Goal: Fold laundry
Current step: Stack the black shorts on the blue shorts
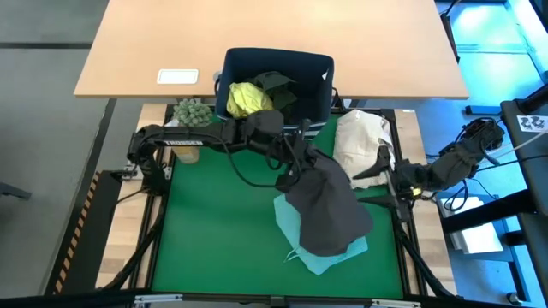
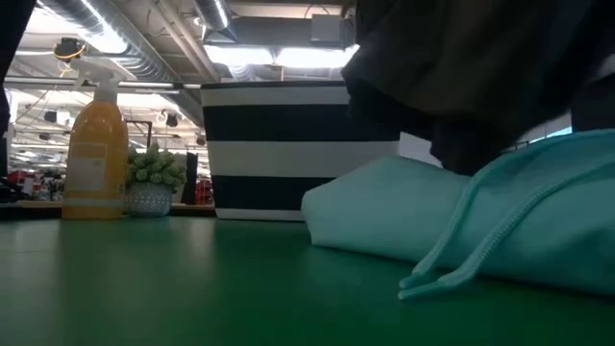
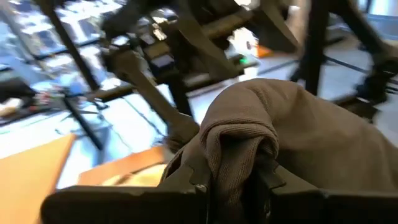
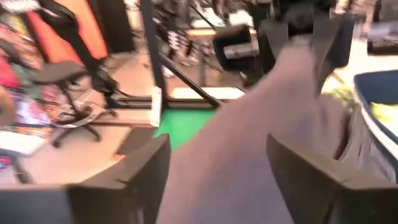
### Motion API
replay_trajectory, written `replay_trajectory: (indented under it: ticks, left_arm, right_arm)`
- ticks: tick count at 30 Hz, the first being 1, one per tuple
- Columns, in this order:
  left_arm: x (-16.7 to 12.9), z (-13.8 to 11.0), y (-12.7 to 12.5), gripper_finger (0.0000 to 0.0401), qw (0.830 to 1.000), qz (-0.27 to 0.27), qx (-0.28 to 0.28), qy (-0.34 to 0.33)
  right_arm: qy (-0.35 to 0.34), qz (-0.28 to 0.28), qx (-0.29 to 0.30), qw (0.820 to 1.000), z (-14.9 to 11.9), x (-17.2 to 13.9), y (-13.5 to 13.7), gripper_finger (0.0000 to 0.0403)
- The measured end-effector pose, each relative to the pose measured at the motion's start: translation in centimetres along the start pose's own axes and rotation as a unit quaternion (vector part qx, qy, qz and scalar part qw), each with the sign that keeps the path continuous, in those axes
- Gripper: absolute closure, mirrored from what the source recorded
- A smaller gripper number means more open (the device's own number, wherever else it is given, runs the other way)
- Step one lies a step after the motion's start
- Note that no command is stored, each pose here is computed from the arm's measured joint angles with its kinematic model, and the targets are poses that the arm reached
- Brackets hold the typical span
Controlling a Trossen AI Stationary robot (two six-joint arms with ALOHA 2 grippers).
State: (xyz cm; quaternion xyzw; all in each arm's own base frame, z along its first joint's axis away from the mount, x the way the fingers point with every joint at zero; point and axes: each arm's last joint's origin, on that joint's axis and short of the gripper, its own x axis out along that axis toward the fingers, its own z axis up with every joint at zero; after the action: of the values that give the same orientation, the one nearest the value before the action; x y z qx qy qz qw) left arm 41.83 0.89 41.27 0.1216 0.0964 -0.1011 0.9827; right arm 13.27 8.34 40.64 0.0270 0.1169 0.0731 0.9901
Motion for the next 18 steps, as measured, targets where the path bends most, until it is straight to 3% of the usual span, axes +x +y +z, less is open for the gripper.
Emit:
replay_trajectory:
  ticks: [6,11,18]
  left_arm:
    - [-0.2,0.7,1.2,0.0363,0.998,0.030,0.008,-0.046]
    - [-0.4,0.5,1.7,0.0363,0.999,0.036,0.006,-0.039]
    - [-0.3,0.3,1.7,0.0363,0.999,0.033,0.009,-0.034]
  right_arm:
    - [0.047,-0.102,-0.001,0.994,-1.2,1.2,-0.8,0.0078]
    - [0.092,-0.121,0.036,0.988,-1.9,1.7,-1.8,0.0057]
    - [0.152,-0.113,0.108,0.976,-3.0,1.2,-2.3,0.0057]
